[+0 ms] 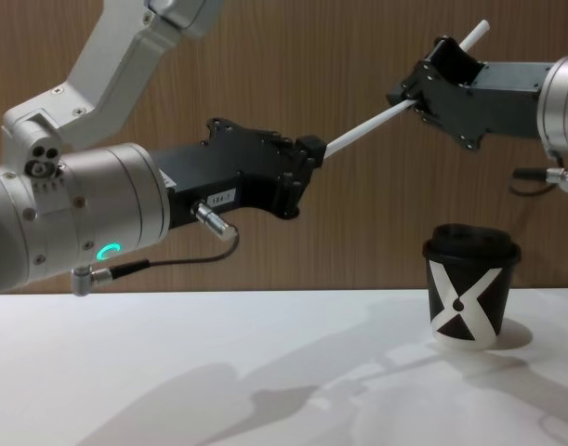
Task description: Pick up the straw with one hand, pass it to the other hand, and insert it into the cup.
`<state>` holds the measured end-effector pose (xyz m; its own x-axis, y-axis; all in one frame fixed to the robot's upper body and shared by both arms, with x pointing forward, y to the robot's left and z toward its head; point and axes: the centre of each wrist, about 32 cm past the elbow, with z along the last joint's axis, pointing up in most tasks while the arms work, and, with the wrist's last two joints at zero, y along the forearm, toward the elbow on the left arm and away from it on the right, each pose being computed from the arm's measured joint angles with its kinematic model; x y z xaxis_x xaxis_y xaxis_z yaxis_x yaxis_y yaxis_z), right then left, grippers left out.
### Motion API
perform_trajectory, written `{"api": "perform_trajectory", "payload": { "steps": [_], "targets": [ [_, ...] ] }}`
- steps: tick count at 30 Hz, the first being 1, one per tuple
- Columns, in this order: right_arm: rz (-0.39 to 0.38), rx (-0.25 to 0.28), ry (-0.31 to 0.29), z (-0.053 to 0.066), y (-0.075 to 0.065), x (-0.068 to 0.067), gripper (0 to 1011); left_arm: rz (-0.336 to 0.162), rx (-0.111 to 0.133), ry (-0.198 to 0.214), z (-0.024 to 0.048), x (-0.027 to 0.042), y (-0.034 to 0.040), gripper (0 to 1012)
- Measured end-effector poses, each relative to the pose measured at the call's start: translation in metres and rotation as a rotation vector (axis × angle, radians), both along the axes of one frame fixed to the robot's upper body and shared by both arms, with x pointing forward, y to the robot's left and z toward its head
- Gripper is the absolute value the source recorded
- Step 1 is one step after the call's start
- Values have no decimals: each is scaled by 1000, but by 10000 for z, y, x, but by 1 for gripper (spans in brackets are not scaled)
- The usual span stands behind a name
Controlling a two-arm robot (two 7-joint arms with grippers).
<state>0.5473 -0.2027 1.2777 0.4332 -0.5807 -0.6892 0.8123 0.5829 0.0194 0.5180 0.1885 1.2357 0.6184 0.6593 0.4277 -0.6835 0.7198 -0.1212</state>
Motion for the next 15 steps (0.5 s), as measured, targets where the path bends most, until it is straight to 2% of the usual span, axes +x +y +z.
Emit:
{"api": "perform_trajectory", "payload": {
  "steps": [7,15],
  "targets": [
    [-1,0,0,0,-3,0,5,0,0,0,0,0,1,140],
    [-8,-2,-8,-2,0,3,5,0,0,0,0,0,0,386]
  ]
}}
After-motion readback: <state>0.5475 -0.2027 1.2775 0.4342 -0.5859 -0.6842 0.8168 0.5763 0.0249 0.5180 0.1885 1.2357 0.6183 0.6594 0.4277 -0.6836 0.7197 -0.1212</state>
